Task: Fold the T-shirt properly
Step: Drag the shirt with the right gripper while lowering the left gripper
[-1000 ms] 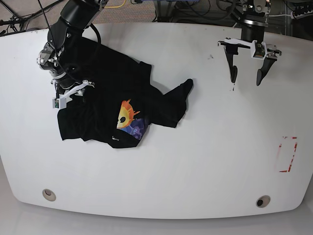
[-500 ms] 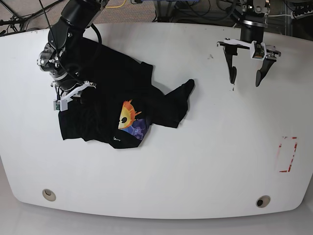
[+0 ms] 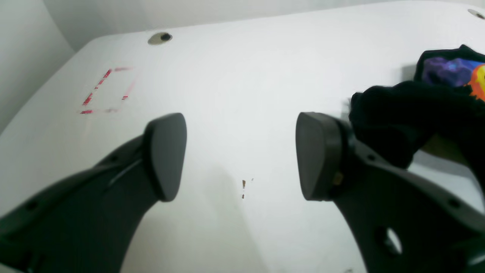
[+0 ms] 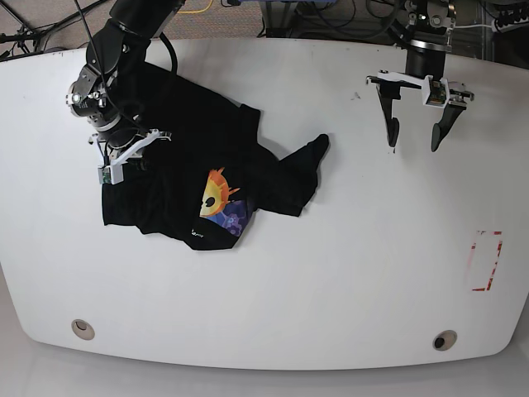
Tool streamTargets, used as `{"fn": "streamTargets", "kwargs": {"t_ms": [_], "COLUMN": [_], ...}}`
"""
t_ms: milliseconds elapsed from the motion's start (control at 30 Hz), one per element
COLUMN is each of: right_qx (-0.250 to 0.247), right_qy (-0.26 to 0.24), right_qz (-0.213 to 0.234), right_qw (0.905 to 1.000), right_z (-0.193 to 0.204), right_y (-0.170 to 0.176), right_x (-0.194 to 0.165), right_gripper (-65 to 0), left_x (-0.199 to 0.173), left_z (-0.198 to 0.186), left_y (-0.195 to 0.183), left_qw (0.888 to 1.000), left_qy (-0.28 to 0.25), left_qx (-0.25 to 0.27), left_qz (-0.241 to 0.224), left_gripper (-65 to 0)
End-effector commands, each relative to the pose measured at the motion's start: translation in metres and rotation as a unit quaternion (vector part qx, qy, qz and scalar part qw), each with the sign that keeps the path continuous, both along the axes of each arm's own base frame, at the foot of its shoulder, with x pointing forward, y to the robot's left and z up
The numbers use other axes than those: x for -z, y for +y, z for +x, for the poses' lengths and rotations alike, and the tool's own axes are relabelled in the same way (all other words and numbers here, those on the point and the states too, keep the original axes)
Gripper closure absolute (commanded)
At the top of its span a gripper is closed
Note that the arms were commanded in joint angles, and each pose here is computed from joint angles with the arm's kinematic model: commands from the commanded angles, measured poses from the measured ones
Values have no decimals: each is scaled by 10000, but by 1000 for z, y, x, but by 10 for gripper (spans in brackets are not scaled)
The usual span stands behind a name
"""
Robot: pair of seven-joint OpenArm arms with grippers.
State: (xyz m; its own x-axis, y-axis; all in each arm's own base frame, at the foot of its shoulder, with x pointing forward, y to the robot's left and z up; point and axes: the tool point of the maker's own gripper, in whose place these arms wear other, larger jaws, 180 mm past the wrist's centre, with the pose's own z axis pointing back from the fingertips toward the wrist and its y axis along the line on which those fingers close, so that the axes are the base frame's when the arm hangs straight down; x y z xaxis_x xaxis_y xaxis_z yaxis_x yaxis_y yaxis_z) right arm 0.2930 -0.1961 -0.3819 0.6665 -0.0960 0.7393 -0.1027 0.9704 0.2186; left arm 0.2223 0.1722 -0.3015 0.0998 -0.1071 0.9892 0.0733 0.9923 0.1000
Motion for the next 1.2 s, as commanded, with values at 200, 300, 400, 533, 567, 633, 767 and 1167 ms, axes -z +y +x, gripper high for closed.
{"fn": "streamTargets", "kwargs": {"t_ms": [200, 300, 400, 533, 567, 633, 767, 1167], "right_qx": [-416, -624, -750, -885, -919, -942, -946, -894], "right_qy": [-762, -875, -962, -1076, -1115, -1139, -1147, -1331], "right_qz": [-107, -122, -149, -311, -412, -469, -584, -651], "right_qw": [9962, 9941, 9924, 9898, 9886, 9879, 9872, 9849], "right_z": [22, 24, 24, 23, 21, 20, 18, 10], "right_y": [24, 35, 42, 46, 45, 45, 41, 33], "right_x": [-55, -69, -77, -89, -93, -96, -98, -108], "right_gripper": [-13, -18, -20, -20, -18, -18, -19, -16], "left_x": [-7, -8, -8, -6, -5, -5, -3, -6], "left_z": [3, 2, 1, 2, 2, 3, 6, 21], "left_y": [-8, -11, -14, -16, -15, -17, -20, -28], "left_qw": [9998, 9997, 9995, 9993, 9993, 9990, 9981, 9944], "left_qy": [-101, -116, -97, -10, 45, 96, 227, 565], "left_qx": [102, 149, 216, 269, 262, 301, 363, 560], "left_qz": [-99, -149, -202, -268, -273, -328, -441, -701], "left_gripper": [-420, -419, -420, -423, -425, -428, -433, -441]}}
